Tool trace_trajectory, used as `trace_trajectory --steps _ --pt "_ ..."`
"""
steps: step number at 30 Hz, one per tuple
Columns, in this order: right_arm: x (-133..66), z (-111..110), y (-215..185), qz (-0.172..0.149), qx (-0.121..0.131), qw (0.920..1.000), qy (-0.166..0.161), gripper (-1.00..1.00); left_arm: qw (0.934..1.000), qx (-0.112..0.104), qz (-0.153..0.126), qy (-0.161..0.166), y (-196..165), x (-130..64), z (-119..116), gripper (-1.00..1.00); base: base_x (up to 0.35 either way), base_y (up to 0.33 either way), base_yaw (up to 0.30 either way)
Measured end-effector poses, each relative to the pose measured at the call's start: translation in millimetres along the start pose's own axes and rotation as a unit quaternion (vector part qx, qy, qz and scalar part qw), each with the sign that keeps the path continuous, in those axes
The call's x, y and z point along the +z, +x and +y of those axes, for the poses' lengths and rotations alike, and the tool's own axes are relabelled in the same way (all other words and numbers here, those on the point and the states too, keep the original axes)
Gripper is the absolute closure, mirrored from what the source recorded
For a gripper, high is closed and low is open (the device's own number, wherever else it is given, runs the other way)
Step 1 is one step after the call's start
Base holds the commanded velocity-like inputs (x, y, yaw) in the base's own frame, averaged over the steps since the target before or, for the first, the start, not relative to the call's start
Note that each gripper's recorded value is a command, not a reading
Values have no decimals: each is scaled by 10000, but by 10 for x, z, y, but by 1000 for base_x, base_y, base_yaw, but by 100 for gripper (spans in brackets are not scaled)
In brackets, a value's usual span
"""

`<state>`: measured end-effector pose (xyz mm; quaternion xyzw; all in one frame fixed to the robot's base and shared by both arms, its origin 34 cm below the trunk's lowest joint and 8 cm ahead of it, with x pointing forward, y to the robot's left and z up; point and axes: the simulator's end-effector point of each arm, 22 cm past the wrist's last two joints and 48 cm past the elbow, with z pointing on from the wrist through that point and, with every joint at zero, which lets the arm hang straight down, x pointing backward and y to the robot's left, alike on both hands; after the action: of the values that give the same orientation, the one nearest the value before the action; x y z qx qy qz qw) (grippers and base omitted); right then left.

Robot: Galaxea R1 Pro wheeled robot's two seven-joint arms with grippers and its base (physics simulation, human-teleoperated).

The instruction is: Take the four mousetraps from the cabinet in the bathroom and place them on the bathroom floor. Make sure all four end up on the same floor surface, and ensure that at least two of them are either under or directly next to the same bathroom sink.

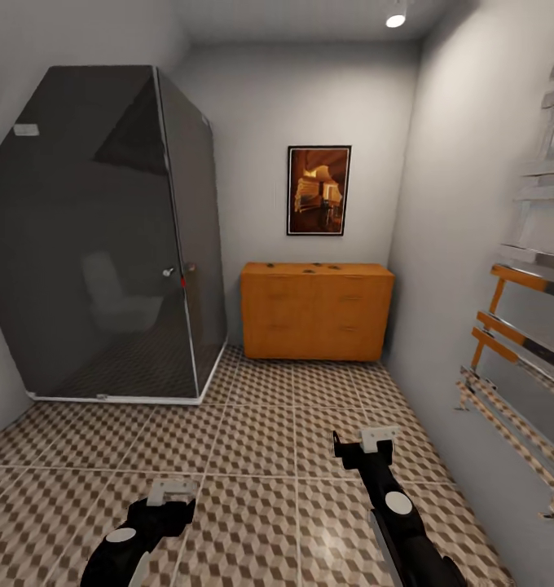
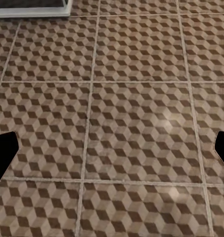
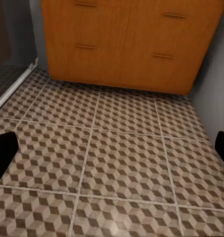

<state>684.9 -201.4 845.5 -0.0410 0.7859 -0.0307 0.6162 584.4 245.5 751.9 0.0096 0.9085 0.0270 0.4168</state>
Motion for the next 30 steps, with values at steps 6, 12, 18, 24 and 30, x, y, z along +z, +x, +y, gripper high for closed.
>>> trace_trajectory --steps 6,12,18,24,30 --pt "-8 -6 -27 -26 -1 10000 5 -100 10000 -1 -26 -3 -20 -13 2 -100 106 0 -263" --pt "-18 -5 -56 -53 -1 10000 4 -100 10000 -1 -51 -6 -40 -27 7 -100 185 0 -254" --pt "-26 -9 -84 -82 0 10000 8 -100 10000 -2 -65 -6 -52 -39 6 -100 300 0 -212" --pt "-29 -10 -93 -93 2 10000 13 -100 10000 -4 -70 -6 -54 -42 6 -100 327 0 -51" --pt "-29 -6 -98 -100 7 9999 14 -100 10000 -4 -71 -6 -55 -42 6 -100 333 0 -7"
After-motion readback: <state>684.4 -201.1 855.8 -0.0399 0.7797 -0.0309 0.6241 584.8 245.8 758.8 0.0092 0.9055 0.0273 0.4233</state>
